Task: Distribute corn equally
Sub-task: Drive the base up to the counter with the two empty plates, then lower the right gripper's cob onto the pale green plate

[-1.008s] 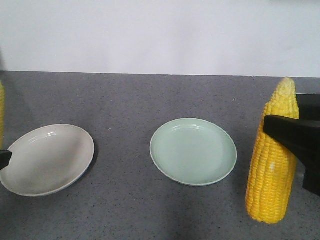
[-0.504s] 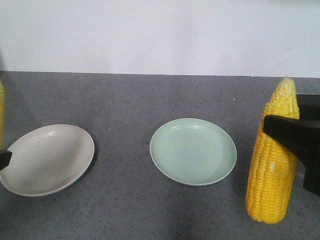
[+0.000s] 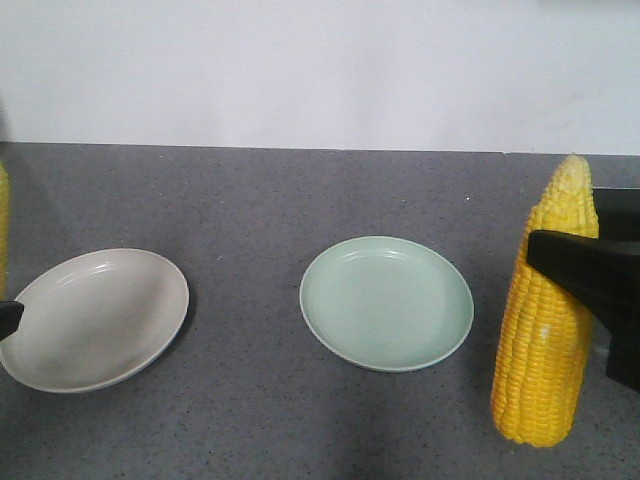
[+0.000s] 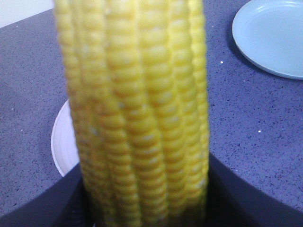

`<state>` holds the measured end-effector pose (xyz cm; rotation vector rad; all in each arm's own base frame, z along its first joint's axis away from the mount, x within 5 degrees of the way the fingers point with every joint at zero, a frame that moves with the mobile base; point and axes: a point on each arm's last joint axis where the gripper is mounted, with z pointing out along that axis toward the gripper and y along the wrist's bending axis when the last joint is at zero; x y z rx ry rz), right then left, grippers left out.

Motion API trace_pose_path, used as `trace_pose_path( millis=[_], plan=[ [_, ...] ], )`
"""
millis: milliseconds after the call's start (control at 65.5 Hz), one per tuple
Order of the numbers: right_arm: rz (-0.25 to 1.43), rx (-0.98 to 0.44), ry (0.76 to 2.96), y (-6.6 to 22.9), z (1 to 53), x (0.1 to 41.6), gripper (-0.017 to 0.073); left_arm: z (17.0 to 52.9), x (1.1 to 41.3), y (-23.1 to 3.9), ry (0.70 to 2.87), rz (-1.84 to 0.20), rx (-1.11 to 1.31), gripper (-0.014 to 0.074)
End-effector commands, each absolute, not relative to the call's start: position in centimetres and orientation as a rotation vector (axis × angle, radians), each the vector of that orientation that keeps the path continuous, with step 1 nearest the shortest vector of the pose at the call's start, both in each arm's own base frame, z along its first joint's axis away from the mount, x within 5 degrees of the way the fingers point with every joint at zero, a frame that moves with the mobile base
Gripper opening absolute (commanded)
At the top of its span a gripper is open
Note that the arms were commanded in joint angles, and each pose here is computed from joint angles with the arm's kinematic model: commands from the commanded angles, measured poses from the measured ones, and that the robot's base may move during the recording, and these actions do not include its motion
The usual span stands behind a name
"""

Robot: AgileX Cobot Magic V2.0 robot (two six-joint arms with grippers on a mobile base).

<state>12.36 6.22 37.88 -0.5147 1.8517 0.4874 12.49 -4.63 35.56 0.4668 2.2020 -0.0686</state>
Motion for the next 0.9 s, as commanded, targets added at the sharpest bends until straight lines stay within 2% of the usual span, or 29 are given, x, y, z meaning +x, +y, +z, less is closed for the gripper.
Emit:
trace_pose_path(
  millis=[0,611,885],
  plan=[
    [0.486,-0.464,1.778,6.0,39.3,12.5,0.0194,36.8,12.7,-4.7,2.113,-0.089,0.453,0.0303],
    [0.509,-0.438,1.774,6.2,40.4,12.9,0.0194,36.8,12.7,-4.7,2.113,-0.089,0.453,0.0303],
    [0.623,-0.588,1.938,8.1,42.8,16.7,0.0197,36.8,12.7,-4.7,2.113,-0.089,0.453,0.0303]
  ],
)
